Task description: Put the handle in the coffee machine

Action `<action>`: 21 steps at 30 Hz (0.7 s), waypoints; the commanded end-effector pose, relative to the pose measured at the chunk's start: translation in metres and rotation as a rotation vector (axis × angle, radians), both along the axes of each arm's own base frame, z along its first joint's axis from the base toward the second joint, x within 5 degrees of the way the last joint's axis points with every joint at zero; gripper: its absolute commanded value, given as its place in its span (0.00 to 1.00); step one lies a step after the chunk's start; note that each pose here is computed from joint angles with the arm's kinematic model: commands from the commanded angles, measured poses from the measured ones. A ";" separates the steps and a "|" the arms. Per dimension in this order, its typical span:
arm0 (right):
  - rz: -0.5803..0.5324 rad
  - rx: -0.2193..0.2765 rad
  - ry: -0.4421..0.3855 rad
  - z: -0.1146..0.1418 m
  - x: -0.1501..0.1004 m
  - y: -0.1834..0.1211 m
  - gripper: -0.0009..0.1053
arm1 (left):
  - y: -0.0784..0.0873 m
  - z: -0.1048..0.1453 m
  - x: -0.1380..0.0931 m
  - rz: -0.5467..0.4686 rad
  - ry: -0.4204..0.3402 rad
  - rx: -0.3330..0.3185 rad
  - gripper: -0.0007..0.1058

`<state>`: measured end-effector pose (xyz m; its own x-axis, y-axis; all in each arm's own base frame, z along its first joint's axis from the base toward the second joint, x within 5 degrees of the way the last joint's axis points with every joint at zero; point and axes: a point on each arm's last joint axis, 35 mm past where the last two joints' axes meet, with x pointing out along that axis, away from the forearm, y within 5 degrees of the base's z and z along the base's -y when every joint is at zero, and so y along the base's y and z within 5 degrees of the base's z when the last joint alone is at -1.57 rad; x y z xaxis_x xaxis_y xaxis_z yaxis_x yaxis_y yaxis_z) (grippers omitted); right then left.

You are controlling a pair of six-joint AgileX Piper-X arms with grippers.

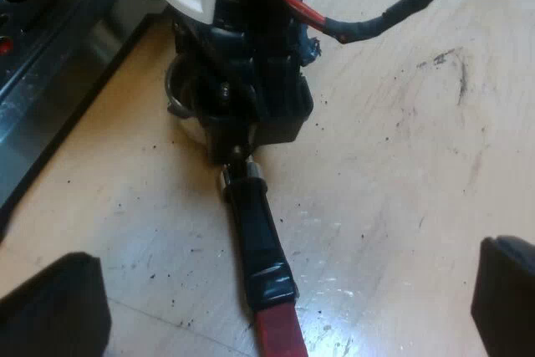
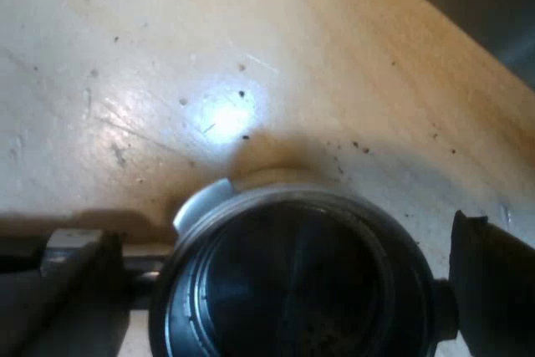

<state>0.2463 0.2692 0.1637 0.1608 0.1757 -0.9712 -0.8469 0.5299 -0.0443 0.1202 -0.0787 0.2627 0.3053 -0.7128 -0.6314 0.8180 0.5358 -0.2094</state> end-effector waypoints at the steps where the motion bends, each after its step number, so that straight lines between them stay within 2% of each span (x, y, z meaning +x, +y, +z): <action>1: 0.018 0.008 0.002 0.002 0.002 0.000 0.75 | -0.001 0.003 0.000 0.007 -0.008 -0.011 0.84; 4: 0.023 0.006 0.002 0.002 0.001 0.000 0.72 | -0.001 0.003 0.000 0.007 -0.008 -0.011 0.84; 7: 0.023 0.006 0.002 0.002 0.001 0.000 0.61 | -0.001 0.003 0.000 0.005 -0.010 -0.010 0.84; 8: 0.025 0.007 0.012 0.002 0.001 0.000 0.53 | -0.001 0.003 0.000 0.004 -0.011 -0.009 0.84; 9: 0.025 0.007 0.014 0.002 0.001 0.000 0.51 | -0.001 0.003 0.000 0.004 -0.011 -0.009 0.84; 11: 0.017 -0.013 0.040 0.001 -0.002 -0.003 0.27 | -0.001 0.003 0.000 0.004 -0.011 -0.009 0.84; 12: 0.013 -0.017 0.045 0.001 -0.002 -0.003 0.25 | -0.001 0.003 0.000 0.004 -0.011 -0.009 0.84; 14: -0.014 -0.028 0.080 0.003 -0.006 -0.006 0.01 | 0.000 0.002 -0.001 0.000 0.000 0.001 0.84; 18: -0.069 0.004 0.095 0.017 -0.010 -0.010 0.01 | 0.001 -0.002 -0.004 -0.048 -0.004 0.032 0.84; 21: -0.155 0.033 0.096 0.031 -0.013 -0.013 0.01 | 0.002 -0.004 -0.005 -0.089 -0.027 0.055 0.84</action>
<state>0.2346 0.2584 0.1760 0.0777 0.1383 -0.9873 -0.7895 0.6133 0.0238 0.1160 -0.0767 0.2580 0.2708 -0.6959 -0.6651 0.8559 0.4903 -0.1646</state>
